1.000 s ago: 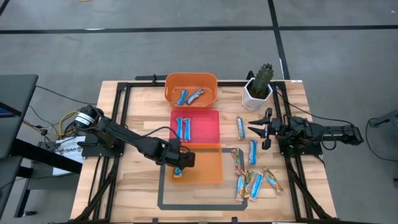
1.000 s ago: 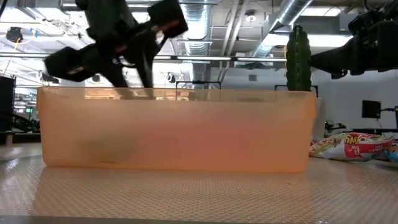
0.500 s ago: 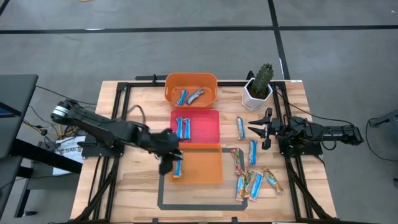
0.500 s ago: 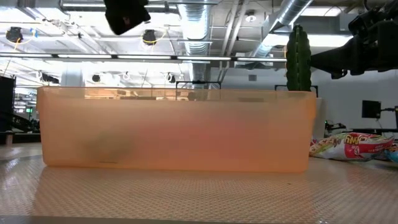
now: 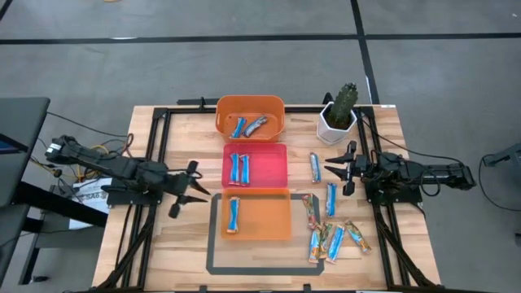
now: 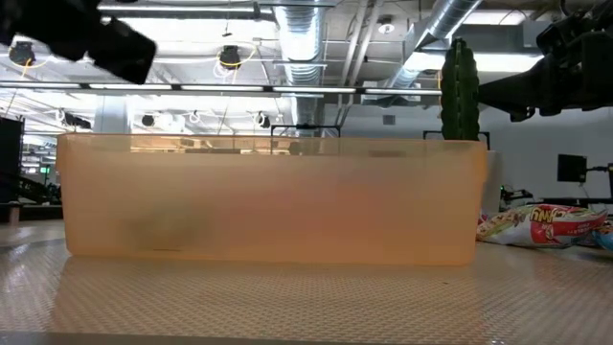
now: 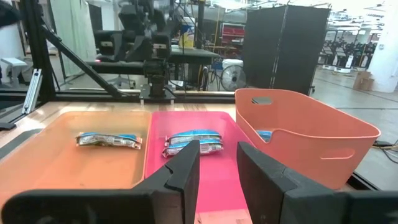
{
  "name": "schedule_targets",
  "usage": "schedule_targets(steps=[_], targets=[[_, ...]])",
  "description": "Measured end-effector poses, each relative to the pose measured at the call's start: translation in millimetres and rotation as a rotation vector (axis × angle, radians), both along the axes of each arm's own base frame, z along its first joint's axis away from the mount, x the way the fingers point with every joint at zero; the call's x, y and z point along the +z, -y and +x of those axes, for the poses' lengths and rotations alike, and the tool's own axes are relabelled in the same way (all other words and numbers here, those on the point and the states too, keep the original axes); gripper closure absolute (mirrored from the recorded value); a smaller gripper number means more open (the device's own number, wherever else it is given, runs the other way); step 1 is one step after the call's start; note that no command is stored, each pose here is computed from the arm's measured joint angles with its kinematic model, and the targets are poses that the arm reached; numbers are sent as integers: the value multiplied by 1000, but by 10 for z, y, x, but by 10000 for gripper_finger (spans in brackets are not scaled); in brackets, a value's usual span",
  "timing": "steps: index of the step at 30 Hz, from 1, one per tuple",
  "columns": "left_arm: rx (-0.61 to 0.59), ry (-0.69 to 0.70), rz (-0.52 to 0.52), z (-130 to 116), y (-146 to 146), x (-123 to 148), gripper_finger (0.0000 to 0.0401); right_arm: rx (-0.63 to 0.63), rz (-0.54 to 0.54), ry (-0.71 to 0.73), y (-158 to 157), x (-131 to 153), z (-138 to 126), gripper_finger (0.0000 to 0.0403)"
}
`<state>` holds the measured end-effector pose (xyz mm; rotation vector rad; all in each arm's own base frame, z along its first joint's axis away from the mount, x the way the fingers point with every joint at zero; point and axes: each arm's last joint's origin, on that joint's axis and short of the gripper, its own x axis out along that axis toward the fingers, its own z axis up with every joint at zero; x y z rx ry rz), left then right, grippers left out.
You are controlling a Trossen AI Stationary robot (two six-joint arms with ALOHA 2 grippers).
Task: Pick and place Granola Bars by type
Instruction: Put the red granola bar into the red bin
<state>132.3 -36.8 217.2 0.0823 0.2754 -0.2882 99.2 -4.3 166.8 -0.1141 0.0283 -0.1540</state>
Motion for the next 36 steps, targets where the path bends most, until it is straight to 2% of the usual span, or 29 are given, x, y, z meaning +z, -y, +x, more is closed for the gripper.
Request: schedule_targets(steps=[8,17,22,33,36], targets=[[7,162,-12,-294,-85,-278,296,0,0,0,0,0,0,301],[149,310,-43,-376,-149,-358,296,0,0,0,0,0,0,301],[155,394,-68,-392,-155,-360,296,0,0,0,0,0,0,301],[166,476,20,-386,-188,-339,296,0,0,0,0,0,0,301],[139,430,16,-376,-194,-383,296,0,0,0,0,0,0,301]])
